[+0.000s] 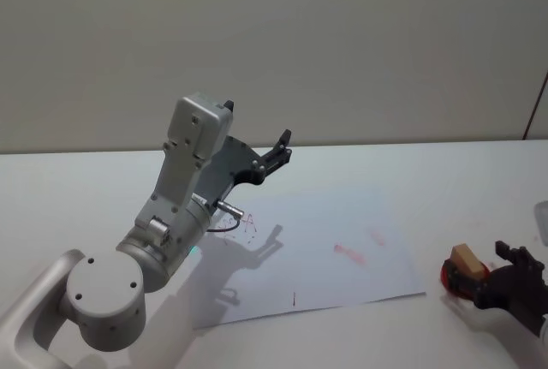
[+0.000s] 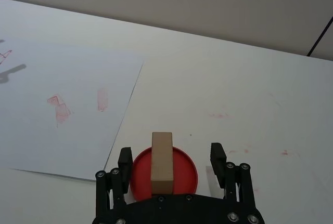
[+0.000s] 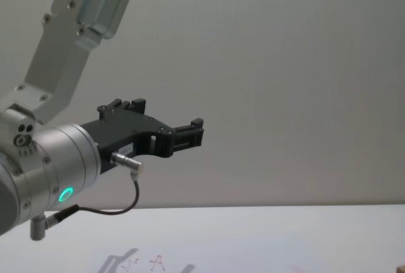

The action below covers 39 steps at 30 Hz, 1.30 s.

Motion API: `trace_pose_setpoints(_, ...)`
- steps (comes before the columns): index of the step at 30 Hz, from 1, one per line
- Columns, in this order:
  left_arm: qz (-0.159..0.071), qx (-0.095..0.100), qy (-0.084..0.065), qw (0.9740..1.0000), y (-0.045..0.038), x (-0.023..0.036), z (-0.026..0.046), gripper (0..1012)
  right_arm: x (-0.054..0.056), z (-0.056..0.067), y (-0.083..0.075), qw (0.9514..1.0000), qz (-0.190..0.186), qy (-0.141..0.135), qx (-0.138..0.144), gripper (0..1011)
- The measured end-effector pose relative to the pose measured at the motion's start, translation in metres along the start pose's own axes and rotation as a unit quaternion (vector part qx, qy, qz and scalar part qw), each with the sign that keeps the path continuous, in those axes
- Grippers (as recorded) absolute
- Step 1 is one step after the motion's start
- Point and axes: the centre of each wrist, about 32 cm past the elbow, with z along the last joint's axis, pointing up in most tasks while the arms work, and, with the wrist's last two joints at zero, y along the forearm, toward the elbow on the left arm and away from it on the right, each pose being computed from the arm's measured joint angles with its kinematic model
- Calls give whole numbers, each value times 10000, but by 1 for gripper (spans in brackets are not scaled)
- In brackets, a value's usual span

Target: Use the one hand to pick up the stamp and affix it onto the A4 paper.

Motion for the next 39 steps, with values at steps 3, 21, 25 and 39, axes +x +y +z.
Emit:
trace_pose_setpoints(3, 0, 0, 0, 10000, 0, 0, 0, 1001, 0, 5, 31, 10000, 19, -14, -28, 855)
trace_pose_setpoints(21, 0, 0, 0, 10000, 0, 0, 0, 1001, 1, 16, 99, 9999, 61, -50, -91, 304)
trace_pose_setpoints(25, 0, 0, 0, 10000, 0, 0, 0, 1001, 1, 16, 105, 9999, 63, -53, -96, 224)
trace_pose_setpoints(39, 0, 0, 0, 10000, 0, 0, 0, 1001, -1, 70, 120, 9996, 147, -137, 207, 217)
